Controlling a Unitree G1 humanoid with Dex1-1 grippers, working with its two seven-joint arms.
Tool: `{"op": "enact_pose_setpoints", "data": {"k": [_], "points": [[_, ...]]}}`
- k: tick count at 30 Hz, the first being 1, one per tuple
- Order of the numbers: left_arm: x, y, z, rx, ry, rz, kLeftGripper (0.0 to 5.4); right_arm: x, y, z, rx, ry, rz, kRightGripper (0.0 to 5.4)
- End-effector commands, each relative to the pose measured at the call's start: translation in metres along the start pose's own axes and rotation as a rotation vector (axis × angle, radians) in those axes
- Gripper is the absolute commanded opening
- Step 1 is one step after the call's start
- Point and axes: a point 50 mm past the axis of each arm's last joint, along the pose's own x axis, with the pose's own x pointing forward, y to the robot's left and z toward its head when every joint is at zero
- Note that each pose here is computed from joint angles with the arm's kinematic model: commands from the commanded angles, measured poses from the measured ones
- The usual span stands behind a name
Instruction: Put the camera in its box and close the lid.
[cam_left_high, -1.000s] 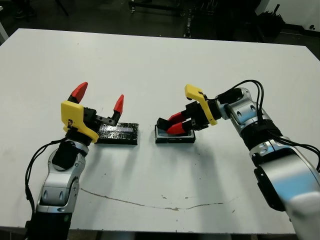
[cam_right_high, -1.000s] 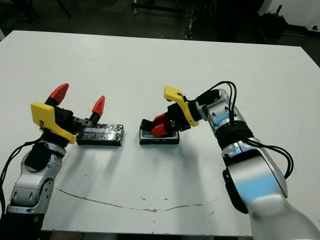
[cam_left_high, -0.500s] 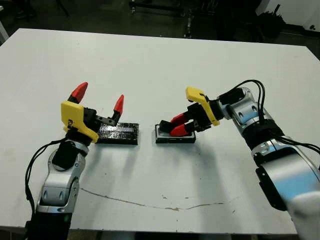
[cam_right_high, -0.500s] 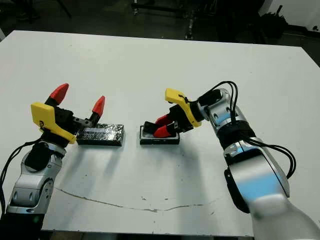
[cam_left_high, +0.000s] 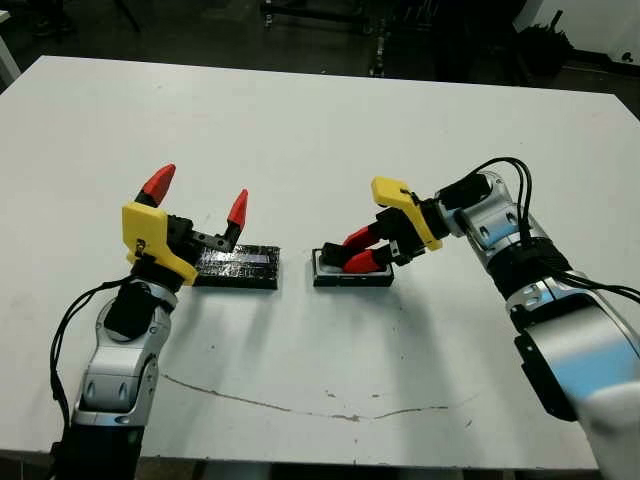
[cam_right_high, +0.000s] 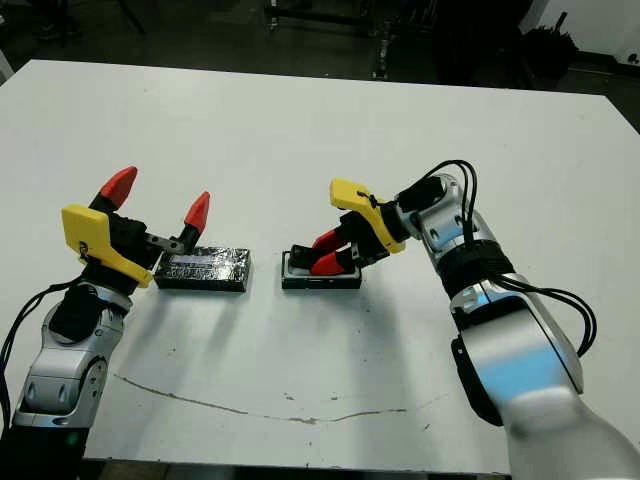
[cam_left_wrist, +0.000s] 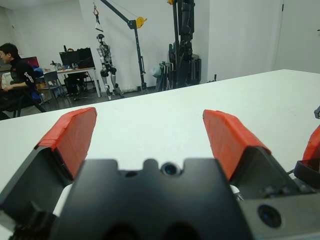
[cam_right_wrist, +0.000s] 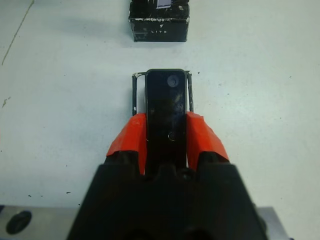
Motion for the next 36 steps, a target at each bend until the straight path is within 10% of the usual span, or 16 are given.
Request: {"op": "enact_pose_setpoints", "data": {"k": [1,27,36], "points": [[-0.003,0.001,-0.002,0.0,0.018,-0.002,5.4,-0.015,-0.002,-0.013,0.035,0.094,-0.052,1.66],[0.0,-0.001,0.0,0.006,0.022,-0.005,5.4,-0.047,-0.009,0.0,0.033,-0.028,-0.124,4.88],[0.0,0.001,0.001,0.004,0.015,-0.017,5.4,-0.088,-0.003,0.013,0.011,-0.3,-0.345,5.38]]}}
